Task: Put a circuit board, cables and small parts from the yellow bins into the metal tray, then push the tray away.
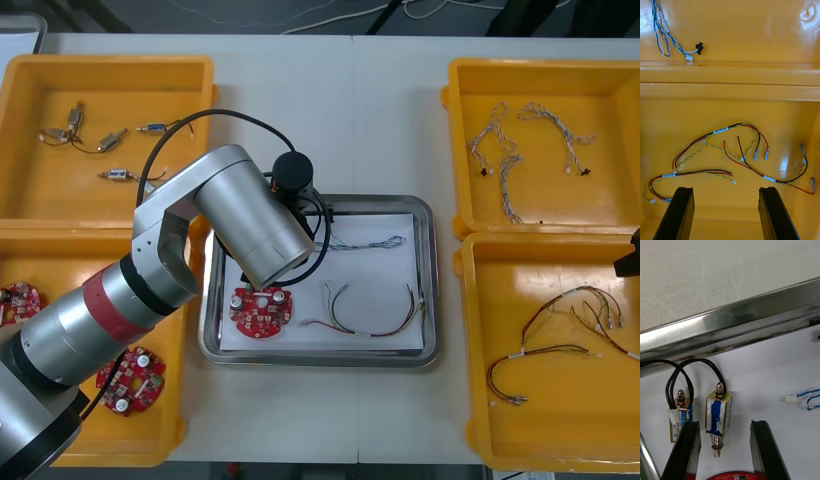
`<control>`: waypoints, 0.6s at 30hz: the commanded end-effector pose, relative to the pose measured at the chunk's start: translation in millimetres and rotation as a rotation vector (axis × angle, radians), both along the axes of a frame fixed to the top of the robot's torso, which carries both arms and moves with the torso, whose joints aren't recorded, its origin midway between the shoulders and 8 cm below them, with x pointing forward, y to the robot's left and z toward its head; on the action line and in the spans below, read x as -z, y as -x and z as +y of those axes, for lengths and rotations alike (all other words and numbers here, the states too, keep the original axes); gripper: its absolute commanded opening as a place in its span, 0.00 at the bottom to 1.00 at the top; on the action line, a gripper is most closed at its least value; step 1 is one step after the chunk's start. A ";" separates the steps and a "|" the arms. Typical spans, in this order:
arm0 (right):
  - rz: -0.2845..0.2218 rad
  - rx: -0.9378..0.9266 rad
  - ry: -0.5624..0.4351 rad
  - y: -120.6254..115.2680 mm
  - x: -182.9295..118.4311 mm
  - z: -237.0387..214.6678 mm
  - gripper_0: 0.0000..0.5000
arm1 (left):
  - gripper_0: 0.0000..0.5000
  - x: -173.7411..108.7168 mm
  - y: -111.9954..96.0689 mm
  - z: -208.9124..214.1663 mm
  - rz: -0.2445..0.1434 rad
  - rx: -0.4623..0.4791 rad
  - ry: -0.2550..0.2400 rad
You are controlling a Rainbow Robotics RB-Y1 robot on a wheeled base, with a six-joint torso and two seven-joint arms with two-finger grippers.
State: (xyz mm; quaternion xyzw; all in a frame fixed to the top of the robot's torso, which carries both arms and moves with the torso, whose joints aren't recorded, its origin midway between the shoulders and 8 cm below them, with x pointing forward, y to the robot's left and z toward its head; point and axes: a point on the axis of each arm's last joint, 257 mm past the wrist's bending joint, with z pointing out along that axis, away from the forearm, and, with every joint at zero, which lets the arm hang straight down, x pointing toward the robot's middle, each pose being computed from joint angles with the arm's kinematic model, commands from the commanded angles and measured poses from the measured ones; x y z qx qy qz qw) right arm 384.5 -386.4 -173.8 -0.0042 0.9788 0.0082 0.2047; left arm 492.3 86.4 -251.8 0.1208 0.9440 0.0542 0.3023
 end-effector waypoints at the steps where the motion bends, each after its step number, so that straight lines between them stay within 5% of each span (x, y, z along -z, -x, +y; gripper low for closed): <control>1: -0.005 0.010 0.003 2.5 -4.2 -5.1 1.00 | 0.93 -21.4 -6.8 -26.0 -0.050 -0.039 0.085; 6: -0.005 0.010 0.003 2.5 -4.2 -5.1 1.00 | 1.00 -29.6 -9.0 -24.6 -0.054 -0.046 0.105; 18: -0.005 0.010 0.003 2.5 -4.2 -5.1 1.00 | 1.00 -78.1 16.5 -10.2 0.027 -0.039 0.144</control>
